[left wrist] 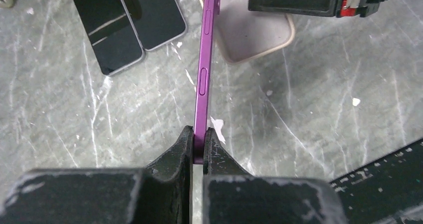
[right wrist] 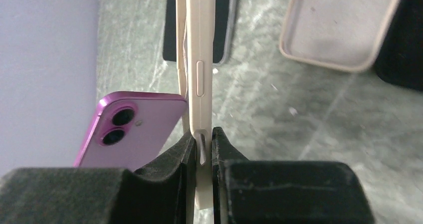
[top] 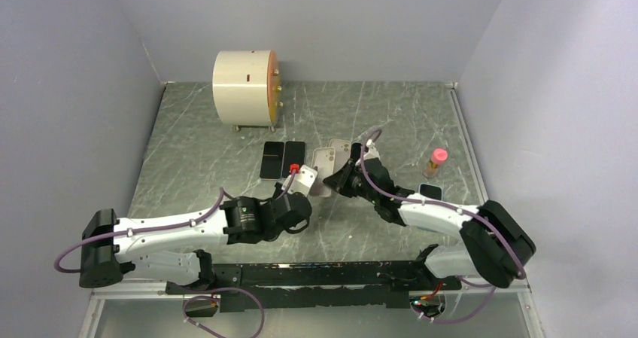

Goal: Take the phone out of the phone case
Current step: Remove the phone case from the phone, then place the phone case at the center of the board.

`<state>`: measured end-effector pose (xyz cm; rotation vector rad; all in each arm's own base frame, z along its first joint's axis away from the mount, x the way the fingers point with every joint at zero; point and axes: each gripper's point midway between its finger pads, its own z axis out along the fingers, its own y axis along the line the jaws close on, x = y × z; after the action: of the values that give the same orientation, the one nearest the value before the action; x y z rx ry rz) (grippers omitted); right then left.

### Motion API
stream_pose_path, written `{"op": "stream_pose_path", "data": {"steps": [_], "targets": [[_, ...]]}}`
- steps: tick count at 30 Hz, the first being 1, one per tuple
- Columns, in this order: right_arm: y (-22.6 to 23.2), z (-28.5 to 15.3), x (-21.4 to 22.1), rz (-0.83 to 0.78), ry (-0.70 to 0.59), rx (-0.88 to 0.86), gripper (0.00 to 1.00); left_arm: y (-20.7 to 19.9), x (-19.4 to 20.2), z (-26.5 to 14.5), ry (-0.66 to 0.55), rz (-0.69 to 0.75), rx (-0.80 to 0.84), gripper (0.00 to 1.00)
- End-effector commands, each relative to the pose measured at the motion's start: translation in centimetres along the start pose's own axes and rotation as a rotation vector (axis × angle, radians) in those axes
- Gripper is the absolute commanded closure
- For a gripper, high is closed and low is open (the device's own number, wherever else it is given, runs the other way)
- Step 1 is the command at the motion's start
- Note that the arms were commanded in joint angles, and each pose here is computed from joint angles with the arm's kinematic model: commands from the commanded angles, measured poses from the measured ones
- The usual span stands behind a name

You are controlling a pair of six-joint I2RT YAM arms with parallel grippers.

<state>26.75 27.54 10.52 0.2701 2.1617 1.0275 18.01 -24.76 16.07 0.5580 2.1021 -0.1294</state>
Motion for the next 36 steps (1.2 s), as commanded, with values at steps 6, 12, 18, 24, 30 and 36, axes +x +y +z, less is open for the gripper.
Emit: {"op": "stream_pose_path", "data": {"steps": [6,12,18,24,30,36], "targets": [[-4.3,-3.7,1.0,-0.007,-0.016,0.114,1.0,2.9,2.0,-2.0,0.074,-0.038,-0.115,0.97],[-5.6,-4.3,2.7,0.013,0.041,0.136,1.0,3.4,1.7,-2.9,0.045,-0.08,-0.095,0.97],[-6.0,-4.3,4.5,0.053,0.092,0.105,1.0,3.7,2.5,-2.7,0.06,-0.085,-0.114,0.97],[-5.2,-3.3,5.8,0.066,0.167,0.064,1.0,3.5,3.2,-2.0,0.086,-0.051,-0.145,0.97],[-6.2,-3.3,6.2,0.111,0.154,0.081,0.87,3.2,3.9,-1.5,0.116,-0.031,-0.151,0.98],[-7.2,-3.8,5.7,0.088,0.123,0.133,0.57,2.8,4.3,-1.0,0.144,-0.004,-0.167,0.97]]}}
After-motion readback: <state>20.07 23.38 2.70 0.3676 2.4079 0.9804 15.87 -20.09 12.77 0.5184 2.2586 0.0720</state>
